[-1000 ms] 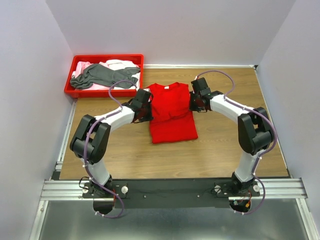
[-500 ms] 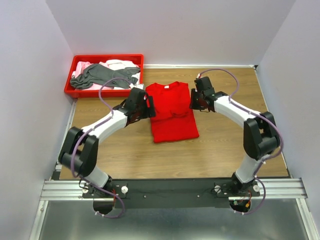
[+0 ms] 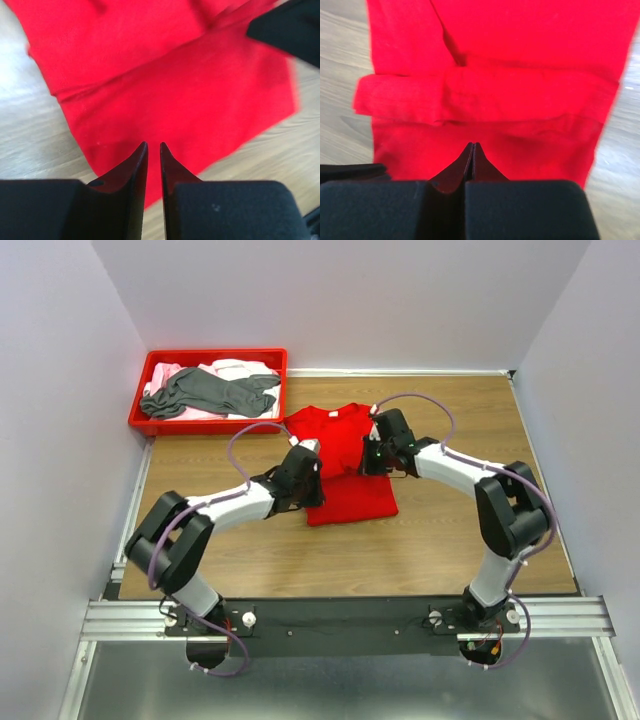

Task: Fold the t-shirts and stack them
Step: Fold the tshirt

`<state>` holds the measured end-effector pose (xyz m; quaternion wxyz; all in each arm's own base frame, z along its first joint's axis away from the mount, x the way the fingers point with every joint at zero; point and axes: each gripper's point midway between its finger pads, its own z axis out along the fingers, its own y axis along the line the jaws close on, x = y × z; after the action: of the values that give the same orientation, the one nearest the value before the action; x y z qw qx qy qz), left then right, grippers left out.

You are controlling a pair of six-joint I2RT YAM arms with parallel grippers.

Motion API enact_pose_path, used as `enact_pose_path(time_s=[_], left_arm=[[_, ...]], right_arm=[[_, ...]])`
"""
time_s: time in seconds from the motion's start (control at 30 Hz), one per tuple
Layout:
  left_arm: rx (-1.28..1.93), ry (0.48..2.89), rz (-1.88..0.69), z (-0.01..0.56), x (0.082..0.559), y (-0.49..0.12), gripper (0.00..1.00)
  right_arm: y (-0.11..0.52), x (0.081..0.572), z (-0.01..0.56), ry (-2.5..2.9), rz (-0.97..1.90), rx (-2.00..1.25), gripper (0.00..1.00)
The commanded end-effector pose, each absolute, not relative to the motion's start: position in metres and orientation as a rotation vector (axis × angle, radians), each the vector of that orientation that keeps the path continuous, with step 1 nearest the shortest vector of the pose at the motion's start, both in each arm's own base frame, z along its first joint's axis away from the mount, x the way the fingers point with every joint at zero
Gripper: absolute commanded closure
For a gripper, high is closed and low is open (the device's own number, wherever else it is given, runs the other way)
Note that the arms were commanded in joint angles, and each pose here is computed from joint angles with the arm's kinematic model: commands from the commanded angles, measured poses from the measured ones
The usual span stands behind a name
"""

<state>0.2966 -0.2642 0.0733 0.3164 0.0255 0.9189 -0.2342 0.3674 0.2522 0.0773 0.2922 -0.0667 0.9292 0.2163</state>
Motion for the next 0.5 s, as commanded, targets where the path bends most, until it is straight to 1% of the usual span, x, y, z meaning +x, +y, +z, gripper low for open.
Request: enact_pose_path(time_s=[0.0, 0.2, 0.27, 0.37, 0.4, 0.47], left_arm=[[0.109, 2.493, -0.668, 0.047, 0.286, -0.275, 0.78], [0.164, 2.607, -0.64, 0.013, 0.261, -0.268, 0.78], [0.172, 2.615, -0.64, 0.011, 0.257, -0.267, 0.78], [0.18, 2.633, -0.614, 0.005, 0.251, -0.259, 0.78], [0.183, 2.632, -0.599, 0.005, 0.251, -0.257, 0.78], [0.189, 2.645, -0.585, 0.003, 0.247, -0.254, 0.78]], right_arm=[[0.272, 0.365, 0.057, 2.51, 0.68, -0.208, 0.97], [0.278, 0.375, 0.041, 2.534, 0.674, -0.21, 0.97], [0.275, 0.383, 0.034, 2.536, 0.627, -0.194, 0.97], [0.265, 0.413, 0.039, 2.482, 0.512, -0.169, 0.97], [0.267, 0.431, 0.053, 2.433, 0.509, -0.167, 0.97], [0.259, 0.453, 0.054, 2.414, 0.486, -0.14, 0.96]])
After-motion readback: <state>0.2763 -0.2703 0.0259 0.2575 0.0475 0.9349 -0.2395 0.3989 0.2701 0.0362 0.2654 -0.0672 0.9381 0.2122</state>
